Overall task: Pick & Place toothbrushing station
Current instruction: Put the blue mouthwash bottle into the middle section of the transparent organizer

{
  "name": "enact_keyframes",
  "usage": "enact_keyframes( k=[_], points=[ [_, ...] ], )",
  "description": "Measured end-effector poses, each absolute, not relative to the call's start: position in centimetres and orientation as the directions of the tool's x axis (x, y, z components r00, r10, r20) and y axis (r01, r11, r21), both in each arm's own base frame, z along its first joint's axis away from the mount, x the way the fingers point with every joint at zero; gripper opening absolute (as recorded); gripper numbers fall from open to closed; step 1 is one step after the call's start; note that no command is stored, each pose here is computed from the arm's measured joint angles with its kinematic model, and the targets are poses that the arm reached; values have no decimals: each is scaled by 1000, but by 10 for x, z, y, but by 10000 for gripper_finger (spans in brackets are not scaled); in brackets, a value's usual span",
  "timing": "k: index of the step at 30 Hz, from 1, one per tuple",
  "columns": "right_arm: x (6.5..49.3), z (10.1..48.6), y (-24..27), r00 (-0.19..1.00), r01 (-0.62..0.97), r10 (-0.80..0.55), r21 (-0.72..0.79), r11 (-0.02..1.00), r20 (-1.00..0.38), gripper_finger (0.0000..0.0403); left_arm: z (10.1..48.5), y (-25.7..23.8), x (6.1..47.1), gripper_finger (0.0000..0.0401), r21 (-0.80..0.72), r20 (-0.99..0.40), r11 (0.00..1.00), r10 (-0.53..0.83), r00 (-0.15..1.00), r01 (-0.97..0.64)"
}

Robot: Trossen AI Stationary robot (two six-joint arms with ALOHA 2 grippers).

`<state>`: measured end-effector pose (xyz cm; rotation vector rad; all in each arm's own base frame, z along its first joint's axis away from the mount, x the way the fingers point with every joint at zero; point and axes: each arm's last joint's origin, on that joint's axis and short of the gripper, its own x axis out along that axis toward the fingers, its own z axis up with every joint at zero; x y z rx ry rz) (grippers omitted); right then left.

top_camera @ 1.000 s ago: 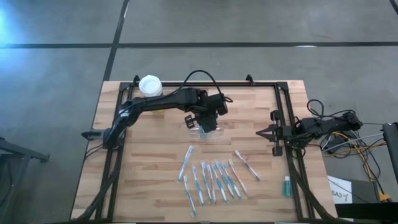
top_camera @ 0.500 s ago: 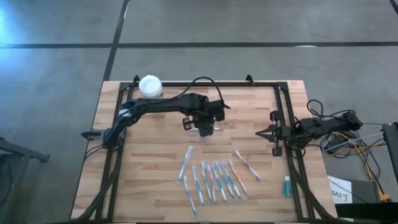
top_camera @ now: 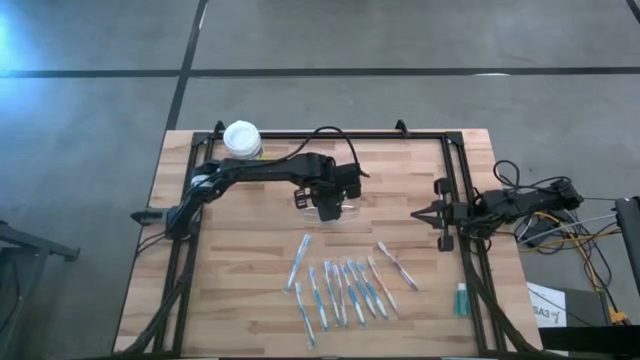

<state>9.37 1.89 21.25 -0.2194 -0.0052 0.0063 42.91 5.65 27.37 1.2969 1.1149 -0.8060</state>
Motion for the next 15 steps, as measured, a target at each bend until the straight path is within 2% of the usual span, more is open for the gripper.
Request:
enact_keyframes(
  k=[15],
  points=[
    [94, 212, 19, 1000, -6, 7, -214, 977, 4, 8, 253, 65, 429, 97, 312, -947, 123, 125, 297, 942]
  ],
)
